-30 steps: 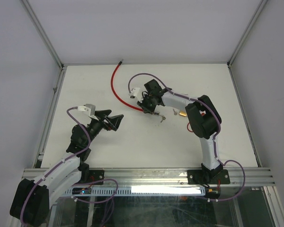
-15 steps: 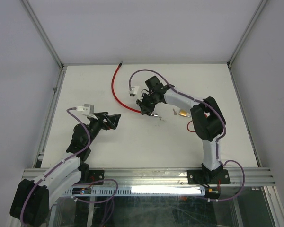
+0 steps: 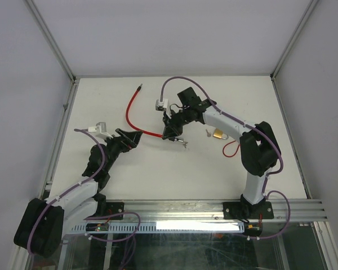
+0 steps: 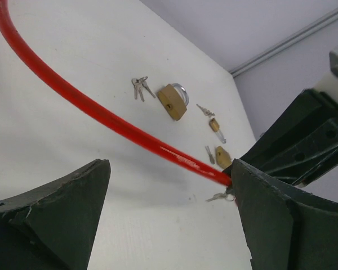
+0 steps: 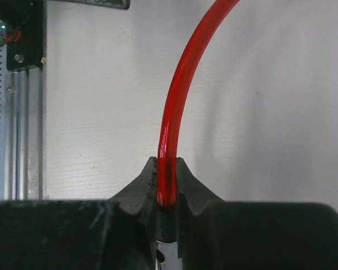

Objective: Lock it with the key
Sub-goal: Pick up the lock from the center of the board.

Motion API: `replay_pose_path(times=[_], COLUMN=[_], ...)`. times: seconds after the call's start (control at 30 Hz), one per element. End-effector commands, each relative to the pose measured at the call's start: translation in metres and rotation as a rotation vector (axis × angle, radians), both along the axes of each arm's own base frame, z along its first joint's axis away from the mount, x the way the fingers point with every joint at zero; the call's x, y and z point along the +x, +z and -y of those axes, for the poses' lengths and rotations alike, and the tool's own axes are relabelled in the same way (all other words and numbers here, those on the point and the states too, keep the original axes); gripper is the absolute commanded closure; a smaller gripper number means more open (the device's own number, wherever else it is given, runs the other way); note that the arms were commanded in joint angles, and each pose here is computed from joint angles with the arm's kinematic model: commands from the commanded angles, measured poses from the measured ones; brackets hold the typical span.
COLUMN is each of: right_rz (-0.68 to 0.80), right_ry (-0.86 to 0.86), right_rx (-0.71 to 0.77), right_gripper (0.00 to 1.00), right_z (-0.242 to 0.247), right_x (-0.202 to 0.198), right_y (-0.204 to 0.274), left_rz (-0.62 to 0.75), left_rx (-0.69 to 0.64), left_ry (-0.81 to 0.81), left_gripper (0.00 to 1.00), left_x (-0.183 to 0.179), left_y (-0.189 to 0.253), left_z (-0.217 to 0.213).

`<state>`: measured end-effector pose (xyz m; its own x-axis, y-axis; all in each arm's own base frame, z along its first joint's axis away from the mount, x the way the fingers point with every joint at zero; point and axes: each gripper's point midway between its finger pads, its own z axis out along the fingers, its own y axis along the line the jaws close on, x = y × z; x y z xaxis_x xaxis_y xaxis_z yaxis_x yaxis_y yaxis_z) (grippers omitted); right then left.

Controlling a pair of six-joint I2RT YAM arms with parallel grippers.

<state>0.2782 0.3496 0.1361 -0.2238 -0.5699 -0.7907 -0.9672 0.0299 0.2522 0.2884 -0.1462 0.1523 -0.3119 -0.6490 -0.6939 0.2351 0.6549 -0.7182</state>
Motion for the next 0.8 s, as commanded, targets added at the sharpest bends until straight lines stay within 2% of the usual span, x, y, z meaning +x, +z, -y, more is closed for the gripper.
replay_pose_path(times=[0.0,0.1,0.27,0.77], right_rz=[-0.042,-0.049,-0.051,-0.078], right_ry=[0.069,0.073,0.074,0.115], right_rx=[0.143,0.144,0.147,0.13], right_gripper=[1.0,1.0,1.0,1.0], right_z=[-0.014,-0.016,-0.017,-0.025], right_x=[-0.019,-0.022,-0.024,-0.038], right_y=[0.037,0.036,0.038,0.028], left_rz=[0.047,-0.018,-0.136,-0.179], left_rx=[-0.238,-0.282,-0.267,-0.305], left_ry=[0.064,0.1,0.195,0.209], left_gripper=[0.11,0.12,0.15,0.26], left_x=[0.013,0.02,0.031,0.048], left_y=[0.04,0.031,0.01,0.002], left_z=[-0.004,-0.006,-0.016,-0.01])
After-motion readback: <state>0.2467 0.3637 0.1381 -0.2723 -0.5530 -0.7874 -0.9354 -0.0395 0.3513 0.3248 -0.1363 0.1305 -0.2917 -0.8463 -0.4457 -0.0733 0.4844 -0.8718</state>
